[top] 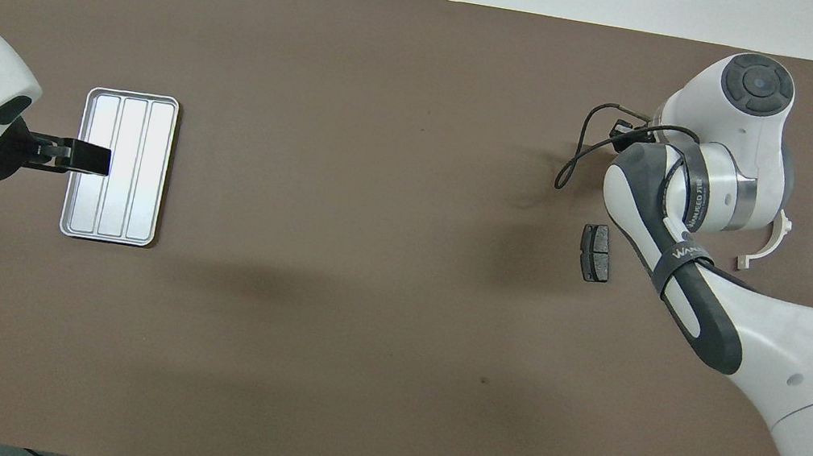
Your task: Pick bearing gear from pile to tray
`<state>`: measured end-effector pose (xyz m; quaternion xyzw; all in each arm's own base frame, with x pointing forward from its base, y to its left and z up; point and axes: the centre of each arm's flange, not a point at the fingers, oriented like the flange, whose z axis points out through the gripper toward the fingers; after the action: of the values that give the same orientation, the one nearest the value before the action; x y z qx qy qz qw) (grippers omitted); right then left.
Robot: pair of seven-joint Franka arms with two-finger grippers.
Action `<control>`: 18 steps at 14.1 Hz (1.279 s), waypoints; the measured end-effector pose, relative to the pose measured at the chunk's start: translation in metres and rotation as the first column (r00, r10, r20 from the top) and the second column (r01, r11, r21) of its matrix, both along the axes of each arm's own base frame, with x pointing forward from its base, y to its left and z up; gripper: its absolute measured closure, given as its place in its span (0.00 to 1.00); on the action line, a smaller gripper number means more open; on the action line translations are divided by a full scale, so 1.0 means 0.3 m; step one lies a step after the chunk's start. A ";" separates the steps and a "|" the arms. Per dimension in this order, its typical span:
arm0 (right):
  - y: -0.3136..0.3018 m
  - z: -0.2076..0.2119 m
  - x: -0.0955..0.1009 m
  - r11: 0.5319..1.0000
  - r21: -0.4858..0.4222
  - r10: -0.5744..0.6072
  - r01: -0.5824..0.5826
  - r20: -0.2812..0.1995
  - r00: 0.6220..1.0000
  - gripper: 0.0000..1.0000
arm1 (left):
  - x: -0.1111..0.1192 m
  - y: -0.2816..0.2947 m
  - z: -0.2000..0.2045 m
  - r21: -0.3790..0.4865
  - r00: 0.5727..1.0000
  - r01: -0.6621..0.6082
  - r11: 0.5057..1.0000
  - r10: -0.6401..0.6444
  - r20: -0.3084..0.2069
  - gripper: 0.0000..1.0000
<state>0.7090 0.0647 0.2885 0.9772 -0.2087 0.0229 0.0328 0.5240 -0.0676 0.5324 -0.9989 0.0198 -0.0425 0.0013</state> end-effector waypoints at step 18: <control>0.042 0.346 -0.045 1.000 -0.019 0.001 -0.002 -0.104 0.995 0.78 | 0.142 -0.130 -0.260 -0.028 1.000 -0.014 1.000 0.015 0.019 0.00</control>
<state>0.6956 0.0773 0.3924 0.9768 -0.2058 -0.0260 0.0528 0.5665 -0.1067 0.4543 -0.9985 0.0120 -0.0525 -0.0121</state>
